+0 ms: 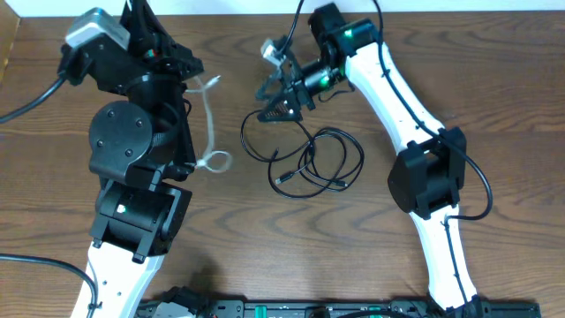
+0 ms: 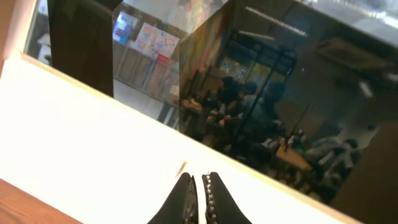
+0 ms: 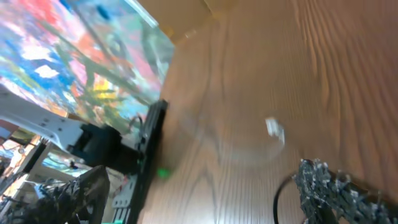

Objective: Untangle cables

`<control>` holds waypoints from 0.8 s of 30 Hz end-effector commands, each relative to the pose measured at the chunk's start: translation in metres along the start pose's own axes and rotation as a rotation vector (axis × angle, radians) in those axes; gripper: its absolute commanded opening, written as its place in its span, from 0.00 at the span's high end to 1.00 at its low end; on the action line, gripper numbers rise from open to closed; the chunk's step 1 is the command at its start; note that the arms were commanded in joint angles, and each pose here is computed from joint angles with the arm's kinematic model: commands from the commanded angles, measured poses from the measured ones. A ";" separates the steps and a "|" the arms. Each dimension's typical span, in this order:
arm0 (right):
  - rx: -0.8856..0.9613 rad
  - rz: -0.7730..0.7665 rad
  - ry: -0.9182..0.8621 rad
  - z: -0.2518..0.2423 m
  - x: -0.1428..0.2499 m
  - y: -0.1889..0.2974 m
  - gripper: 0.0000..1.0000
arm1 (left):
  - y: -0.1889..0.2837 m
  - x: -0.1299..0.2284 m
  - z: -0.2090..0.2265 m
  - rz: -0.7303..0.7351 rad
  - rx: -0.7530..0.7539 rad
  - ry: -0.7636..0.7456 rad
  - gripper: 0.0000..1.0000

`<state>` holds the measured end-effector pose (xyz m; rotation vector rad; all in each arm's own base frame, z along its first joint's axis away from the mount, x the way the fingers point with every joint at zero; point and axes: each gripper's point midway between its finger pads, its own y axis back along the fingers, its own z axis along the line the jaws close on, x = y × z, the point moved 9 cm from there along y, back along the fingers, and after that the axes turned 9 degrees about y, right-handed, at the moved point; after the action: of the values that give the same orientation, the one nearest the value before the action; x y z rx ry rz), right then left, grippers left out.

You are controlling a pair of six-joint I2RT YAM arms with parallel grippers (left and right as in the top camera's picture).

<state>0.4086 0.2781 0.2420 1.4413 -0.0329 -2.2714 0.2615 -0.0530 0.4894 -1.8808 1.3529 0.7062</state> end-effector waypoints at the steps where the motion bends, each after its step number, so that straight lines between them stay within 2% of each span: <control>1: -0.094 -0.125 0.155 0.026 -0.033 0.004 0.07 | 0.003 -0.014 -0.003 -0.050 0.012 0.112 0.93; 6: -0.181 -0.192 0.238 0.042 -0.051 -0.006 0.07 | 0.002 -0.013 -0.005 -0.041 0.035 0.140 0.92; 17: -0.253 -0.174 0.314 0.060 -0.070 -0.040 0.14 | 0.000 0.002 -0.011 0.074 0.109 0.204 0.93; 24: -0.266 -0.175 0.368 0.060 -0.078 -0.048 0.20 | -0.003 0.013 -0.018 0.170 0.177 0.364 0.92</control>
<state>0.3749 0.3385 0.3015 1.7191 0.4523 -2.0333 0.2700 -0.0697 0.4846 -1.8450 1.6471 0.4486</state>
